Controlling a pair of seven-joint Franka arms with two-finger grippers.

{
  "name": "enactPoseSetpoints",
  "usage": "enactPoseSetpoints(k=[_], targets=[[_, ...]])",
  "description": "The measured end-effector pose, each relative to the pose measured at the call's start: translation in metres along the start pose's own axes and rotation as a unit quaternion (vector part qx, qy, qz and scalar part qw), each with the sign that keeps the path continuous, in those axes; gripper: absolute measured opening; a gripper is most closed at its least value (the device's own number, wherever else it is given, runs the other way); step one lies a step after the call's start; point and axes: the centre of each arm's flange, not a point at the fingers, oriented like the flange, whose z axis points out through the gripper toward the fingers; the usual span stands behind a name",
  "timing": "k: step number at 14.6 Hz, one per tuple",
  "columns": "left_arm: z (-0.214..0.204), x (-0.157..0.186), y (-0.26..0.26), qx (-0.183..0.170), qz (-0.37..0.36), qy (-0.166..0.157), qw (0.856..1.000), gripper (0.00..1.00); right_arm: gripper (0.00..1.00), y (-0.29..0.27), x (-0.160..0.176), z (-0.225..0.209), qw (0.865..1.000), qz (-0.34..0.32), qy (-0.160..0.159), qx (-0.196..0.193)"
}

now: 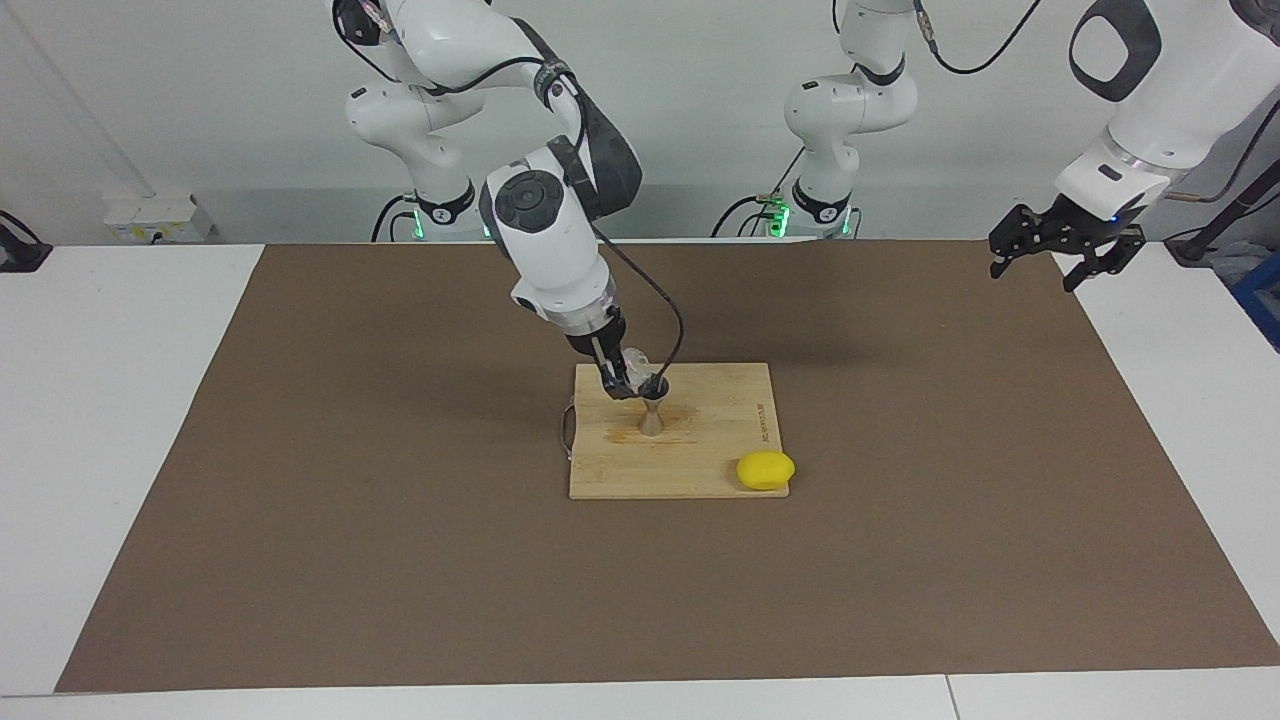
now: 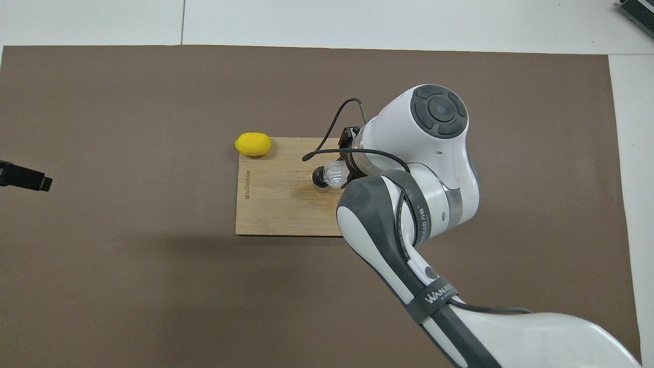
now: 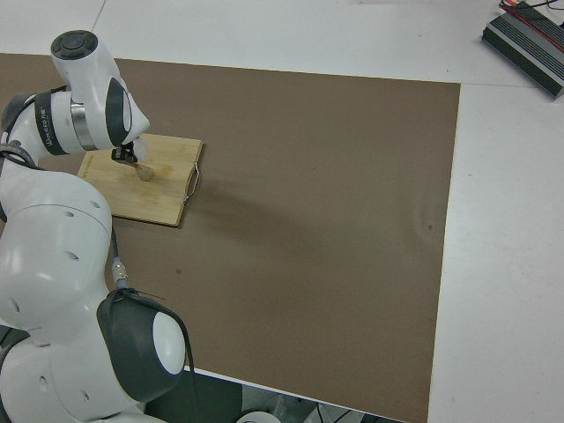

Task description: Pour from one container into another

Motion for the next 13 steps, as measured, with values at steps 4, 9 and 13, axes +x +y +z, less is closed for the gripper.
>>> enactPoseSetpoints(k=[4, 9, 13], targets=[[-0.0013, -0.0047, -0.006, 0.001, -0.041, 0.002, 0.999, 1.0, 0.51, -0.0007, -0.002, -0.0016, 1.0, 0.012, 0.013, 0.005], [-0.0016, -0.0036, -0.0034, 0.021, -0.056, -0.002, 0.998, 1.0, 0.51, -0.0045, -0.0042, -0.0018, 0.999, 0.033, 0.016, 0.009], [-0.0034, -0.0034, -0.0085, 0.023, -0.071, 0.007, 0.997, 1.0, 0.51, -0.0079, -0.0039, -0.003, 0.999, 0.04, 0.029, 0.016]])
